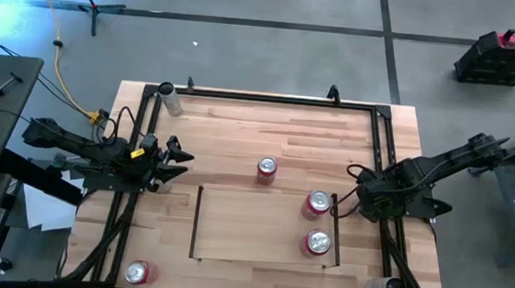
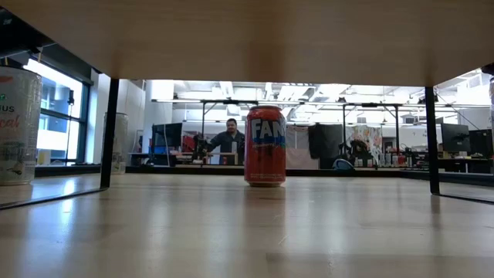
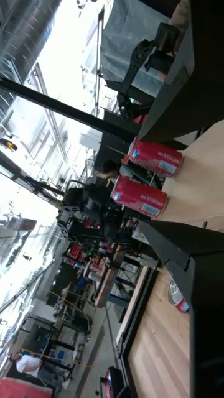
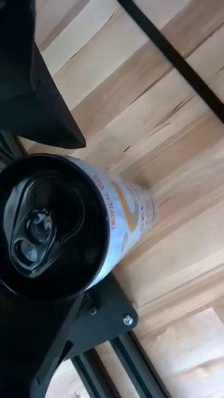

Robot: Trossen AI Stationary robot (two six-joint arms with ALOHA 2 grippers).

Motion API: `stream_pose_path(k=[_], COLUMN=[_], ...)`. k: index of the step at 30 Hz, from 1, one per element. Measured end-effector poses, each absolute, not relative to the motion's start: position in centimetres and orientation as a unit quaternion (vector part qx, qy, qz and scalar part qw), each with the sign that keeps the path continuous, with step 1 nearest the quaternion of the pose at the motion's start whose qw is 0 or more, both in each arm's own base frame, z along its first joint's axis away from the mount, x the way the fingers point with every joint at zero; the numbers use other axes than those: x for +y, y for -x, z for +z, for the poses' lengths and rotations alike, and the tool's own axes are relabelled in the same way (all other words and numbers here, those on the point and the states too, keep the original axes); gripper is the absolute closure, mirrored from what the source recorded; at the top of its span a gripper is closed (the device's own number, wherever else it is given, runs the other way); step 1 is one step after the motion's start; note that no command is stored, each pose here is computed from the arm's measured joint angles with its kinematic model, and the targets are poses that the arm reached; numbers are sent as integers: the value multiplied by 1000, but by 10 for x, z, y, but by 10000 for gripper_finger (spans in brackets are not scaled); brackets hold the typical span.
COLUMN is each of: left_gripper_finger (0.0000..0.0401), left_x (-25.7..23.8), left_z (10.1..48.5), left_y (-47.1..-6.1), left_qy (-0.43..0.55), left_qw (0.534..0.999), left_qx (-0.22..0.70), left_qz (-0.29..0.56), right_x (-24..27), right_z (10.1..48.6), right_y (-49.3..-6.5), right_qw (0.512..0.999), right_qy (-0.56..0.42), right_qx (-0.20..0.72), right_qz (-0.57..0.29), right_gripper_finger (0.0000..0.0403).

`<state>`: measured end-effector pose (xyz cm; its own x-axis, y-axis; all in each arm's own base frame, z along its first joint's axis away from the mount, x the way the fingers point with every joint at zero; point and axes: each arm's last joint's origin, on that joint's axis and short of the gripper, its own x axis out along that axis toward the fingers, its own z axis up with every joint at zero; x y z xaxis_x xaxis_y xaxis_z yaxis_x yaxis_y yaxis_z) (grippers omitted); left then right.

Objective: Place canned beverage on shelf
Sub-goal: Put the middle right white yellow soda can on the shelf

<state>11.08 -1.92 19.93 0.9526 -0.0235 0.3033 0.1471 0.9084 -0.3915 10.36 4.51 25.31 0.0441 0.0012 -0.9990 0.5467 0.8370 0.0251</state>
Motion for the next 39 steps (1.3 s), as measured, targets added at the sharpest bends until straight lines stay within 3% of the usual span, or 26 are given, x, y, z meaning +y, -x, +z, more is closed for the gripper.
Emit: stream_pose_path(k=[12, 20, 27, 39], left_gripper_finger=[192, 192, 192, 192], left_x=[-19, -19, -19, -19], left_z=[199, 199, 199, 198], left_y=[-111, -111, -111, -111], left_qy=[210, 209, 209, 208], left_qw=[966, 966, 966, 967], left_qx=[-148, -147, -148, -141], left_qz=[-44, -44, -44, -43], right_x=[45, 45, 41, 30], right_z=[253, 261, 304, 380], right_y=[-103, -101, -93, -86], right_qw=[694, 698, 716, 834], right_qy=[-201, -203, -197, -186], right_qx=[662, 668, 653, 504], right_qz=[-198, -161, -145, -127], right_gripper_finger=[162, 162, 162, 162])
